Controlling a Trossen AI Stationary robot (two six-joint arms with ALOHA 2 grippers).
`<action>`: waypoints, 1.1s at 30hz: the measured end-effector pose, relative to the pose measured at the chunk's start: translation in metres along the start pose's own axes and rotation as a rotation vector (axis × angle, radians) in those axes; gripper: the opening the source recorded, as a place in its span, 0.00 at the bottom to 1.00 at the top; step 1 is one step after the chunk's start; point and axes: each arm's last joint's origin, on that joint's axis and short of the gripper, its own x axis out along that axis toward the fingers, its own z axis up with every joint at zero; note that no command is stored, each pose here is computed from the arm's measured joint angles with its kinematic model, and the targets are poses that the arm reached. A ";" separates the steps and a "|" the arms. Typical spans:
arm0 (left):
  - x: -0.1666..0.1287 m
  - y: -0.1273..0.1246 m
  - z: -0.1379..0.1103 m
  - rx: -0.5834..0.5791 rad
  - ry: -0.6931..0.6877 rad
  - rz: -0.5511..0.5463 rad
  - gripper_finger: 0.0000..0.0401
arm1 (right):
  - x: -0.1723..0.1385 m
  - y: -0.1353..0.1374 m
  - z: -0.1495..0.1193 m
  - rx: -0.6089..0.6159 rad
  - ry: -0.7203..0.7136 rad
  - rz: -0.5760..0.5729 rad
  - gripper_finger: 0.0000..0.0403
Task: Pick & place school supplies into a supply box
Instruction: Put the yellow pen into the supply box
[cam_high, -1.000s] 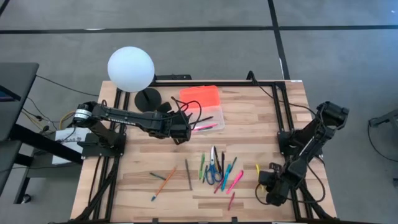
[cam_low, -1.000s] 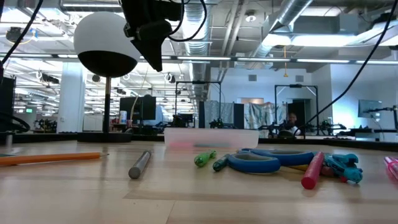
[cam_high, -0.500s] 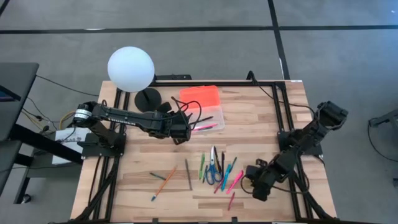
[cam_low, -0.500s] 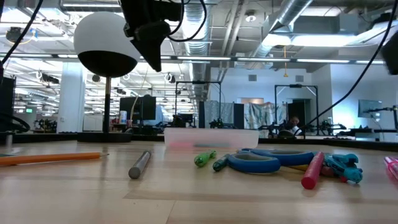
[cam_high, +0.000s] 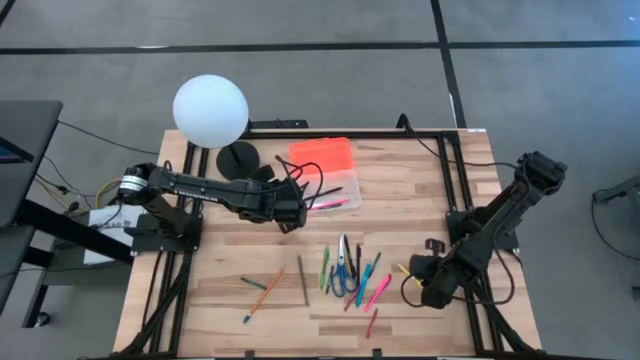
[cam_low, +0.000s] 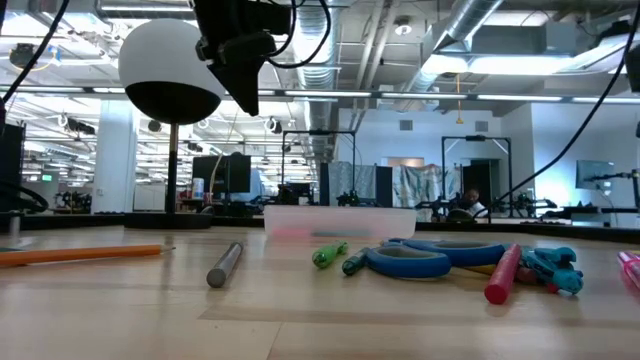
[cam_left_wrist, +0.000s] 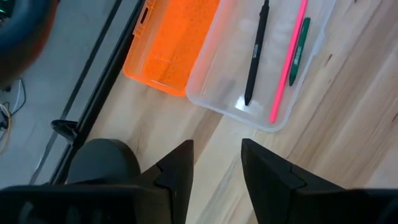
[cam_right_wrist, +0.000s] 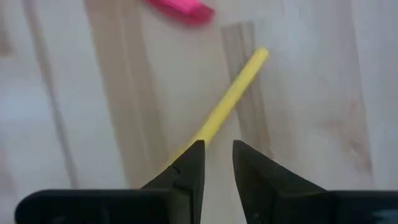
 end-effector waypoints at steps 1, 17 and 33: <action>0.000 0.000 0.001 -0.008 -0.005 -0.003 0.32 | 0.002 0.000 0.000 -0.001 0.004 -0.007 0.18; -0.002 -0.004 0.001 -0.030 -0.026 -0.018 0.32 | 0.027 0.009 0.005 0.141 0.025 -0.045 0.18; -0.002 -0.004 0.002 -0.025 -0.027 -0.017 0.32 | 0.033 0.010 0.004 0.146 0.070 -0.028 0.24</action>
